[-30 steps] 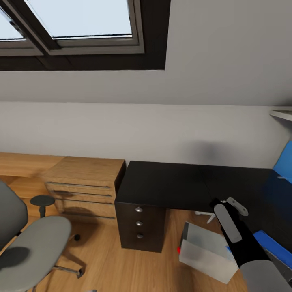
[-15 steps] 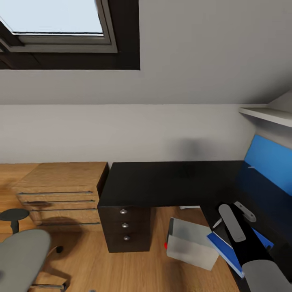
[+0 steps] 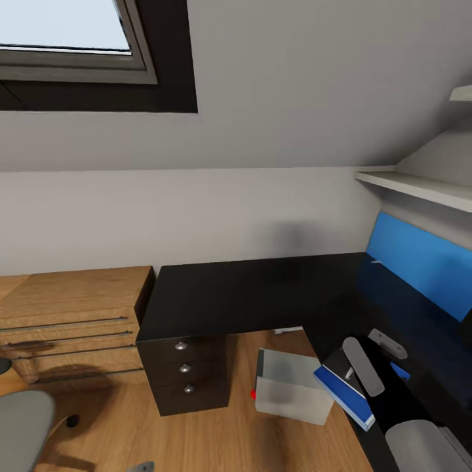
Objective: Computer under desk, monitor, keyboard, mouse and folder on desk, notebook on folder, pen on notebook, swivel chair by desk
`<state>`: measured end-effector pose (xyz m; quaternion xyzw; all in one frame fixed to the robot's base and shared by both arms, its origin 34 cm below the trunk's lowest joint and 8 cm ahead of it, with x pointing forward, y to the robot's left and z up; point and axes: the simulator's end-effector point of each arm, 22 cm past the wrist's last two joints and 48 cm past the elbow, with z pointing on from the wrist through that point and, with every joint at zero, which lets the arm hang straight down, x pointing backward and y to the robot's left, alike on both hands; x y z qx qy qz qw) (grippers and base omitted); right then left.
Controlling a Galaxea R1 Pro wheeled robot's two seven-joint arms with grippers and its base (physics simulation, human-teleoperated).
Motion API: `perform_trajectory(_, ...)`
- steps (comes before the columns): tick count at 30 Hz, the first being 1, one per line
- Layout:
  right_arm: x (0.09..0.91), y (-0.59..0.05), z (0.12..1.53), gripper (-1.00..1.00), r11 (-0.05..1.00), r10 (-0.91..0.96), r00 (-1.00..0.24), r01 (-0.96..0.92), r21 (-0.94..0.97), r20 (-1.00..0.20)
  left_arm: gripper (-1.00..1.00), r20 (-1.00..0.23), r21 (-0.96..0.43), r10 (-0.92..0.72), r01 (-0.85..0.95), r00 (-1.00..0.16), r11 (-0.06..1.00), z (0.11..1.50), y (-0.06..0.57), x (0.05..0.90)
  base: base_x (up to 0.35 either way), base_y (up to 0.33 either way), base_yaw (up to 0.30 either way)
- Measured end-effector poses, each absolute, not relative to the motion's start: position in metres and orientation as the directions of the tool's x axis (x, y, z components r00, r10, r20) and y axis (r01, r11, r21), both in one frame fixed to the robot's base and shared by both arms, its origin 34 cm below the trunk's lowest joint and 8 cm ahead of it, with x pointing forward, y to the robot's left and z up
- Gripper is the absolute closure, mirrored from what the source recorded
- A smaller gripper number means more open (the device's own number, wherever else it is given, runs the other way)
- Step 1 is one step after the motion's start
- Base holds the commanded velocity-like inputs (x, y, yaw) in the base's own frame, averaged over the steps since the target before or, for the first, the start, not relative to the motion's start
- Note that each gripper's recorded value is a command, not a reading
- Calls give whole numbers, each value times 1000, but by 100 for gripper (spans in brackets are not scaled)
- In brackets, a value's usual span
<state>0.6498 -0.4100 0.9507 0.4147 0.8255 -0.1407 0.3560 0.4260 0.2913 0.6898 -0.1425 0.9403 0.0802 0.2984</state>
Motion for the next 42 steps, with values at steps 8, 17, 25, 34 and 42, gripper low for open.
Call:
perform_trajectory(8, 654, -406, 952, 100, 639, 563, -414, 767, 59, -715, -100, -586, 65, -223, -319, -779, 945, 690, 292, 426, 57, 0, -1)
perform_trajectory(17, 642, -417, 926, 100, 639, 561, -457, 769, 11, -690, -100, -588, 65, -223, -320, -777, 945, 690, 292, 426, 146, 0, 0)
perform_trajectory(25, 634, -427, 899, 100, 656, 561, -502, 754, -15, -658, -100, -588, 65, -225, -322, -777, 944, 690, 293, 426, 9, 0, 0)
perform_trajectory(34, 628, -438, 887, 100, 643, 568, -520, 764, -50, -638, -100, -589, 66, -222, -320, -777, 945, 690, 293, 426, 0, 0, 0)
perform_trajectory(42, 628, -443, 882, 100, 632, 575, -515, 773, -55, -636, -100, -590, 66, -221, -319, -777, 945, 690, 292, 427, 0, 0, 0)
